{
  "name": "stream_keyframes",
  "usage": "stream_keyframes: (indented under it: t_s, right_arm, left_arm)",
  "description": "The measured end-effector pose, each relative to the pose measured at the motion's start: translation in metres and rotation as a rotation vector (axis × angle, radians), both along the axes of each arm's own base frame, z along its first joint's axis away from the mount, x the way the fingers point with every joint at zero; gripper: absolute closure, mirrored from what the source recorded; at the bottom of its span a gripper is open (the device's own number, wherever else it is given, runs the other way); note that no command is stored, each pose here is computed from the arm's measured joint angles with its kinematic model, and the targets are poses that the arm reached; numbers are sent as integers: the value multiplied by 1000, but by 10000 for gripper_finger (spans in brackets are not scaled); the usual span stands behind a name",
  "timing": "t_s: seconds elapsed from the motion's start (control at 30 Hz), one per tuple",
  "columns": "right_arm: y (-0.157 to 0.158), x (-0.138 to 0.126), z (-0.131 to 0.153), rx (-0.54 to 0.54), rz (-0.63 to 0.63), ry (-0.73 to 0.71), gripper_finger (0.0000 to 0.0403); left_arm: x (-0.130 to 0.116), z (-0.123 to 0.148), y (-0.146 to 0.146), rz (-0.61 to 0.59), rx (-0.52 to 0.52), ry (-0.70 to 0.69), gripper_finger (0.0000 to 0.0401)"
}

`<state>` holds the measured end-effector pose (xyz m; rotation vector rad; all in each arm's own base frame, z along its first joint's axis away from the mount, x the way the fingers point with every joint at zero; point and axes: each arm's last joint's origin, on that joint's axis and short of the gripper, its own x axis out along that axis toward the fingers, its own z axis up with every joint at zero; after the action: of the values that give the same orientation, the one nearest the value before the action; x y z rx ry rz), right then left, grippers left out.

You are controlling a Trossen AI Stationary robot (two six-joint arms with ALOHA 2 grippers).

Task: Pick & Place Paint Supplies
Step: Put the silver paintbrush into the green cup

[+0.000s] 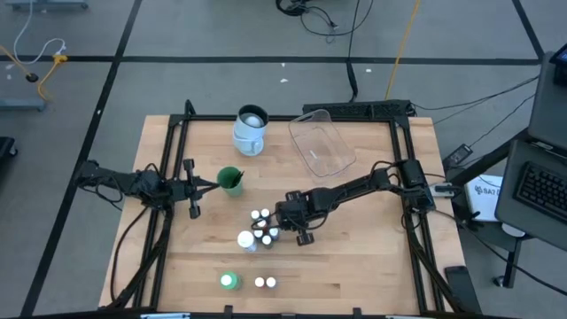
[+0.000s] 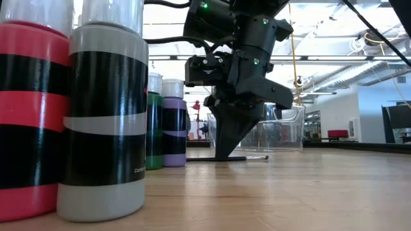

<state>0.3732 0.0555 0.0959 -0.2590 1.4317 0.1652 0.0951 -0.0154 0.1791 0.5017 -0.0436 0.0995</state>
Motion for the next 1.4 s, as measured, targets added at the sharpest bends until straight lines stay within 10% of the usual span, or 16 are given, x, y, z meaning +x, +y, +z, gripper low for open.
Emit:
stream_keyframes:
  t_s: [0.83, 1.4]
  right_arm:
    - [-32, -7, 0, 150, -200, 67, 401]
    - [2, -70, -9, 190, -338, -66, 401]
  left_arm:
    - [0, 1, 0, -7, -37, -7, 396]
    - [0, 0, 0, -7, -36, 1, 396]
